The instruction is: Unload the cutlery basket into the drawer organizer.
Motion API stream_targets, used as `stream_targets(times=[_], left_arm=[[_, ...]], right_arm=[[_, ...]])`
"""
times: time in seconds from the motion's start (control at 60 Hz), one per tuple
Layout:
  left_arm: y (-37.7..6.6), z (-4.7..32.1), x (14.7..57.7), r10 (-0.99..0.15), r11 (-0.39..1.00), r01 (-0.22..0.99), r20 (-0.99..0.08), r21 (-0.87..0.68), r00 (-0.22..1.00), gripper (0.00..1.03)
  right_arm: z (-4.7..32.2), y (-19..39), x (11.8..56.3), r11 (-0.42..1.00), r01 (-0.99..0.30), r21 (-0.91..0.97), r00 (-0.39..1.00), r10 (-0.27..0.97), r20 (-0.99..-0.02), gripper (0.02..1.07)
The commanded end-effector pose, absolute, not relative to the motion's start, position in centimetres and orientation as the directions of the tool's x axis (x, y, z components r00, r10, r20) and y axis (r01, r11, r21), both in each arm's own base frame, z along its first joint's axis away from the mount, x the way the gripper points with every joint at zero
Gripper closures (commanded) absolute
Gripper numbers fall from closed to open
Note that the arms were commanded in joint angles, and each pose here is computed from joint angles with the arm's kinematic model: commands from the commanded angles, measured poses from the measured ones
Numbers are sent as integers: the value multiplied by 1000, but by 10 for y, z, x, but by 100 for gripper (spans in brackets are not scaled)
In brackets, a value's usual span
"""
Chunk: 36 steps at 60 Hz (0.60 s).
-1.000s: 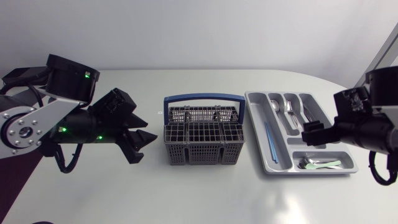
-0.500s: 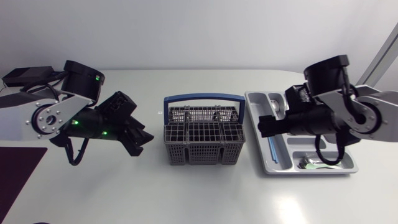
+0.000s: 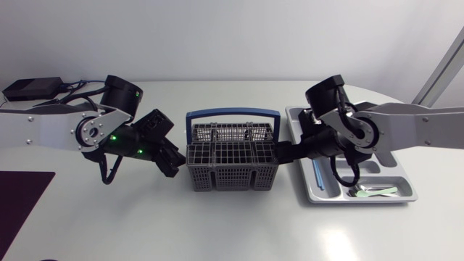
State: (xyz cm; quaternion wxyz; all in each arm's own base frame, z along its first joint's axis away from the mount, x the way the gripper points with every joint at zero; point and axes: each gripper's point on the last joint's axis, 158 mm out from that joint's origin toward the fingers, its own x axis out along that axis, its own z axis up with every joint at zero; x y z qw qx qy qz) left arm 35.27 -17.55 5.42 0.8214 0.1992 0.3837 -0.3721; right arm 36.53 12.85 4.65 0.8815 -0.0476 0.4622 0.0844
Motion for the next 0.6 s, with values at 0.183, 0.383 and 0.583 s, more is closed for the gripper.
stream_targets(times=[0.183, 0.383, 0.583], left_arm=[[-170, 62, 378, -467, 645, 761, -753, 70, 465, 44], [-165, 64, 392, -462, 655, 752, -747, 76, 478, 44], [-166, 67, 399, -463, 656, 750, -742, 80, 484, 44]], right_arm=[[42, 155, 381, 982, -188, 0, 559, 106, -822, 7], [40, 159, 382, 982, -187, -10, 559, 98, -823, 7], [40, 156, 385, 984, -177, -25, 564, 81, -822, 7]])
